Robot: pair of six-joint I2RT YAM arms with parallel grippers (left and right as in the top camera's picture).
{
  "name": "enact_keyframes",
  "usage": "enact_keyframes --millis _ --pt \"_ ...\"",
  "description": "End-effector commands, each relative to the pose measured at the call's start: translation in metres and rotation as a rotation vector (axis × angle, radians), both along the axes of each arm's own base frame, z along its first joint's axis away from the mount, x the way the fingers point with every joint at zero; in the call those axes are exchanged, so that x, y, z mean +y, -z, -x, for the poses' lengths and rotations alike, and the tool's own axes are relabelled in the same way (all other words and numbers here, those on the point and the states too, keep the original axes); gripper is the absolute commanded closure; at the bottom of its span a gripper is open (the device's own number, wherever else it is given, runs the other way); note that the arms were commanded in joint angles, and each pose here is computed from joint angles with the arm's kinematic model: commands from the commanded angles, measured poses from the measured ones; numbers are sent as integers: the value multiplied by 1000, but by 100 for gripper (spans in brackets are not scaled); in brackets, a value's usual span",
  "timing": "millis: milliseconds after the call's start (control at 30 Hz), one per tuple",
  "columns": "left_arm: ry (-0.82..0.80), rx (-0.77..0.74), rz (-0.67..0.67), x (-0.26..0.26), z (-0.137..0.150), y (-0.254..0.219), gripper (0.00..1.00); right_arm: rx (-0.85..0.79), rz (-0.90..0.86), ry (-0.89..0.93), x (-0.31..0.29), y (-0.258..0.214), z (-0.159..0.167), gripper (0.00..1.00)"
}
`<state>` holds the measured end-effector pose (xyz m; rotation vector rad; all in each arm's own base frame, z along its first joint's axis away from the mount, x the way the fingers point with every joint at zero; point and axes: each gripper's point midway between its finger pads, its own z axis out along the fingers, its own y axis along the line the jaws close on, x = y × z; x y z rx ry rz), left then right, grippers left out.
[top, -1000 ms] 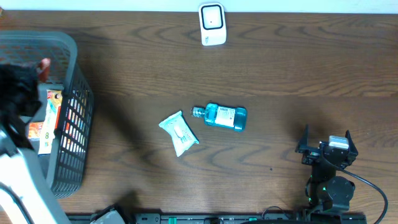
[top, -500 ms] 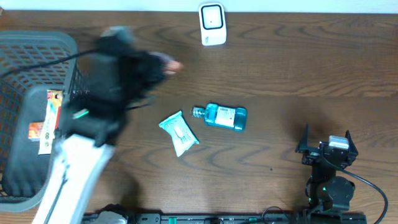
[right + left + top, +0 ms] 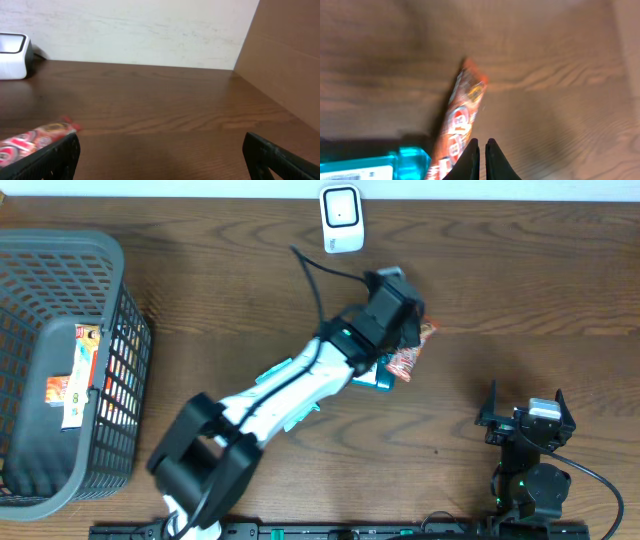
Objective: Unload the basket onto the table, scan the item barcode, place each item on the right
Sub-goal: 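Carry the snack bar right of the bottle and release it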
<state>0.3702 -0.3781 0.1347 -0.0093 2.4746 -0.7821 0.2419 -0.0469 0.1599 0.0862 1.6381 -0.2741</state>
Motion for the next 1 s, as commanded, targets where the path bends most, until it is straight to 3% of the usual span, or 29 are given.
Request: enact_keyframes --millis 0,200,267,367,433,533,733,867,967 --pt "33 12 -41 -9 7 22 92 5 10 0 0 1 0 1" --pt "45 3 -49 -9 6 22 92 5 10 0 0 1 0 1" --pt "81 -35 -69 -7 5 15 86 5 10 0 0 1 0 1" --pt "133 -112 -106 3 -1 -8 49 5 10 0 0 1 0 1" --pt "119 -158 -139 22 -9 -33 33 5 10 0 0 1 0 1" --pt "51 -233 -199 66 -23 -81 22 5 10 0 0 1 0 1" --pt "-202 -365 -241 195 -39 -191 13 5 10 0 0 1 0 1" --pt "-488 -408 -192 305 -30 -242 10 5 10 1 0 1 0 1" --pt "-749 -367 -159 388 -11 -253 9 5 10 0 0 1 0 1"
